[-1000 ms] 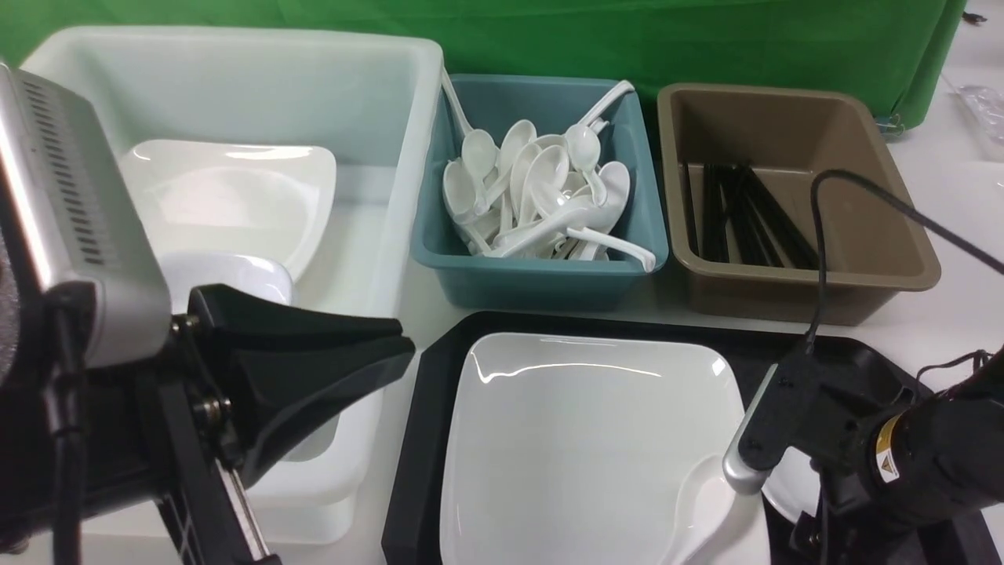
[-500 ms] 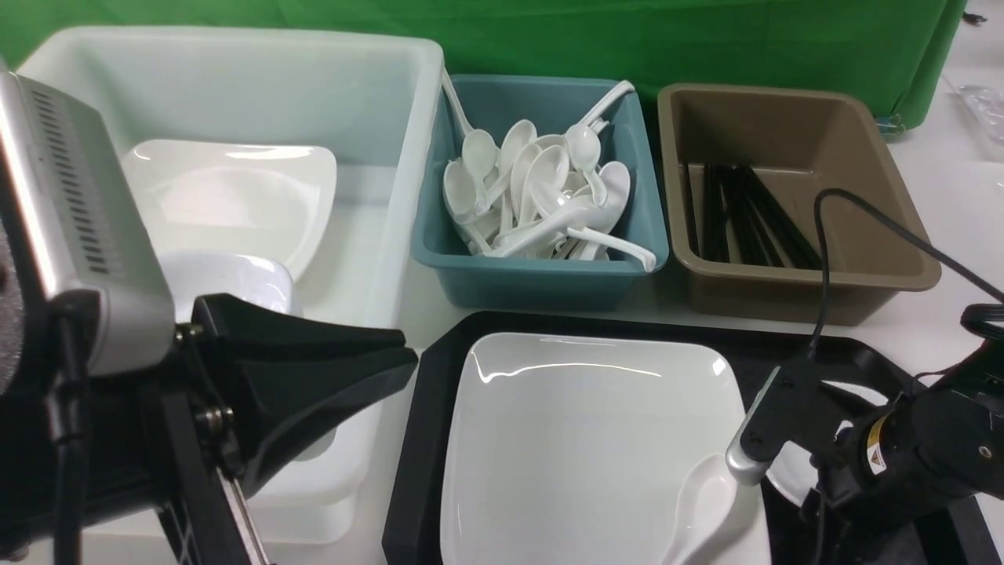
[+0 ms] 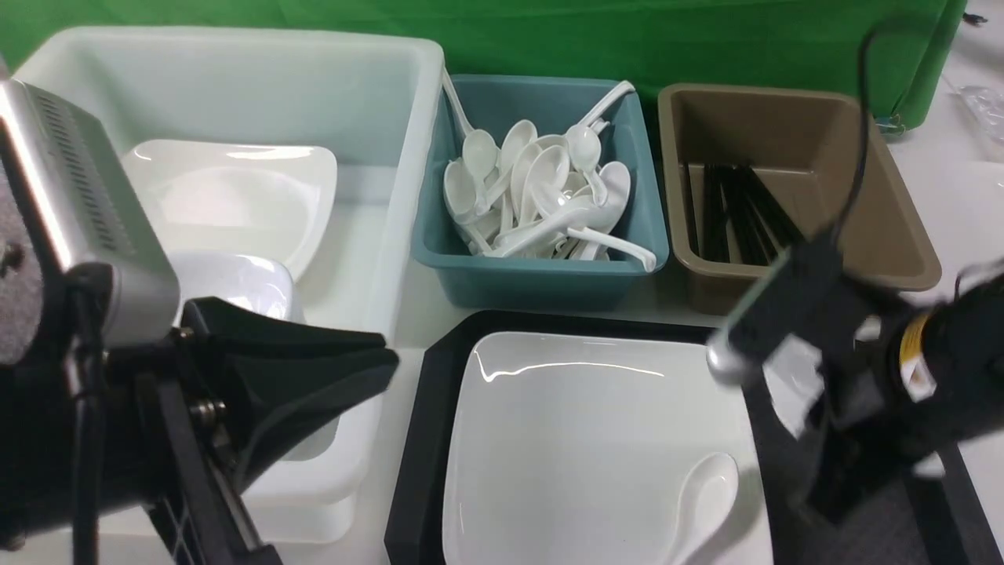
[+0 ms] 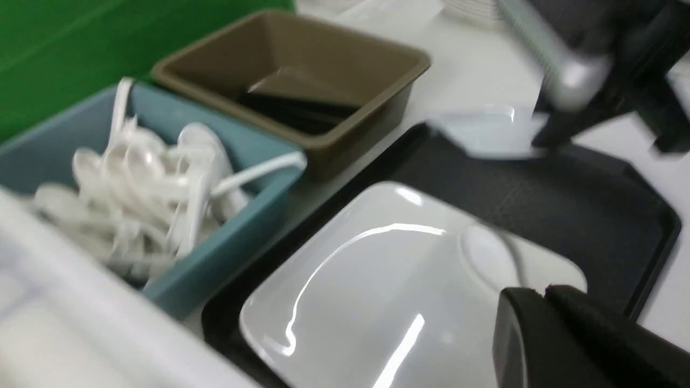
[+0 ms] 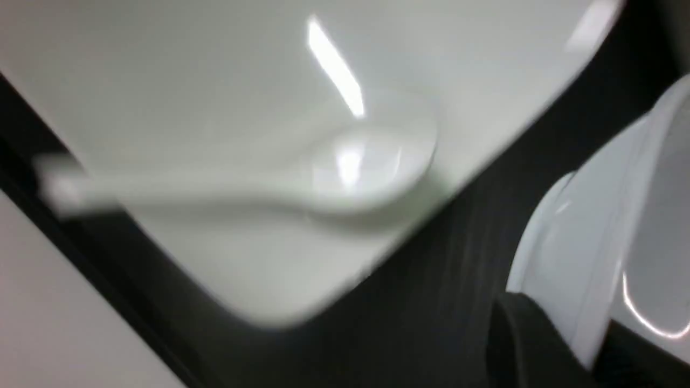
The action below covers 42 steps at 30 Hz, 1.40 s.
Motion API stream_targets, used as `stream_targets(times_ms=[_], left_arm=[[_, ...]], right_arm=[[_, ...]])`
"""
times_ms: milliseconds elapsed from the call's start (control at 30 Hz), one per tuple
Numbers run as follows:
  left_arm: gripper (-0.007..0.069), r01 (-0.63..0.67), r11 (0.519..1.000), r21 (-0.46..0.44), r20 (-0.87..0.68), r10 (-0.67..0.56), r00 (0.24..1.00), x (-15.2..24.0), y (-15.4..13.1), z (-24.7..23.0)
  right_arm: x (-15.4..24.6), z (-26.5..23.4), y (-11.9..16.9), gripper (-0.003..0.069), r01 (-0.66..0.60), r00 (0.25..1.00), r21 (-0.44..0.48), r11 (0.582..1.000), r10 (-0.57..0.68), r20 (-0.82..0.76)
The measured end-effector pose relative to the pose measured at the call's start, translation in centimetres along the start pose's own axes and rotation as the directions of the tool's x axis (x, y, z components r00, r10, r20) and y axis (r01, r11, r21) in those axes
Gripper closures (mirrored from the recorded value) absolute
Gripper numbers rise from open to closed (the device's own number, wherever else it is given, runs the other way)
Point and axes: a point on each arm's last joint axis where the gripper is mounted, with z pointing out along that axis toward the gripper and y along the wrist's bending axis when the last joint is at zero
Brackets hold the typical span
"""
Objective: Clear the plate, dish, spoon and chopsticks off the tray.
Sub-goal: Use the right arm to put the small plate into the large storage box on the left
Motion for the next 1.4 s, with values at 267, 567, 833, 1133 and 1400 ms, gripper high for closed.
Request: stream_targets(times_ms=[267,567,833,1133,1400], left_arm=[[0.0608,0.114,0.966,-0.23,-0.206,-0.163,0.965,0.9,0.6,-6.2],[0.0608,0.22,0.86,-0.46,-0.11,-0.301,0.947,4.4,-0.1,-14.4],[0.0608,0.252,0.848,-0.466,-0.05,-0.31,0.949,5.9,-0.9,-16.8],[0.0608,0.234,0.856,-0.462,-0.06,-0.293,0.954,5.9,-0.9,-16.8],[0.0608,0.233,0.862,-0.451,-0.049,-0.284,0.957,5.6,-1.0,-16.6]], right_arm=[[-10.6,-3.2,5.8,0.0605,0.441,0.815,0.05,0.896,-0.423,0.395],[-18.3,3.3,11.7,0.0605,0.686,0.564,0.187,0.703,-0.677,0.473],[-21.8,8.9,14.2,0.0606,0.743,0.525,0.173,0.646,-0.724,0.447],[-21.8,10.6,14.9,0.0473,0.788,0.481,0.178,0.59,-0.769,0.42],[-21.5,8.6,14.0,0.0184,0.784,0.509,0.153,0.601,-0.764,0.396]])
